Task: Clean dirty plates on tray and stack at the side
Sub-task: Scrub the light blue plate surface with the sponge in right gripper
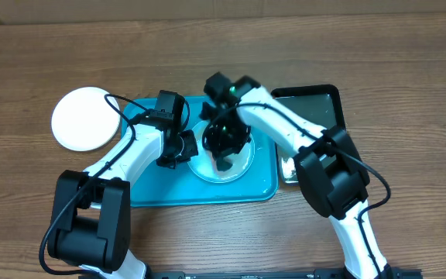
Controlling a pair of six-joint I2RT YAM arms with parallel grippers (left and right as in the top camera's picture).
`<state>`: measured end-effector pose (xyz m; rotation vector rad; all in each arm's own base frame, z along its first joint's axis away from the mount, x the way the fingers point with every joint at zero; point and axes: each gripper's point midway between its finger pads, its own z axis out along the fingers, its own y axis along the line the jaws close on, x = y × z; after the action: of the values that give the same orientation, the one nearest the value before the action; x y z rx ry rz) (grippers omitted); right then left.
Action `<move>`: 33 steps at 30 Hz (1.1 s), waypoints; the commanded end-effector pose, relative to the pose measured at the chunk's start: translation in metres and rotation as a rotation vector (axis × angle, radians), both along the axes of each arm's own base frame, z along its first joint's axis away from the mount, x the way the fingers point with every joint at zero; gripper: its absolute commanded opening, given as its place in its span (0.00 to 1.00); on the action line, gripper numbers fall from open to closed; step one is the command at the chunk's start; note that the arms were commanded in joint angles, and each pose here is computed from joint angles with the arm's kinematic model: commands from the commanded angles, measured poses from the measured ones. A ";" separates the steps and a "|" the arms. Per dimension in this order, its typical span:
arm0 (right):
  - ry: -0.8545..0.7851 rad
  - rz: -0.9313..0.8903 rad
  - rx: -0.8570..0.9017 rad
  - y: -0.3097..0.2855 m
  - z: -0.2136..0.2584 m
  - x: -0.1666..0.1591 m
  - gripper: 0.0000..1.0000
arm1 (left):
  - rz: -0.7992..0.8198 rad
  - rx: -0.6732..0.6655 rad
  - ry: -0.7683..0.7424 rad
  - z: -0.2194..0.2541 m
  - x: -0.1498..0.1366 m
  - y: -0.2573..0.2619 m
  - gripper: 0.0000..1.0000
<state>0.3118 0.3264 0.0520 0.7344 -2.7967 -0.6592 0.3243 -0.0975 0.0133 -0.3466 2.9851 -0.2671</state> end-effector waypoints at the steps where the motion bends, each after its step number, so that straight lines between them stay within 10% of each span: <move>1: -0.082 0.002 0.166 0.005 0.066 0.025 0.04 | 0.005 -0.011 -0.004 0.002 0.004 -0.005 0.04; 23: -0.119 -0.170 -0.157 -0.063 -0.011 0.037 0.04 | 0.005 -0.011 -0.004 0.002 0.004 -0.005 0.04; 33: 0.019 -0.116 0.101 -0.011 -0.037 -0.005 0.04 | 0.006 -0.011 -0.003 0.001 0.004 -0.005 0.04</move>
<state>0.3357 0.2820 0.0114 0.5338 -2.9501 -0.6355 0.3239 -0.0978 0.0133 -0.3466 2.9871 -0.2697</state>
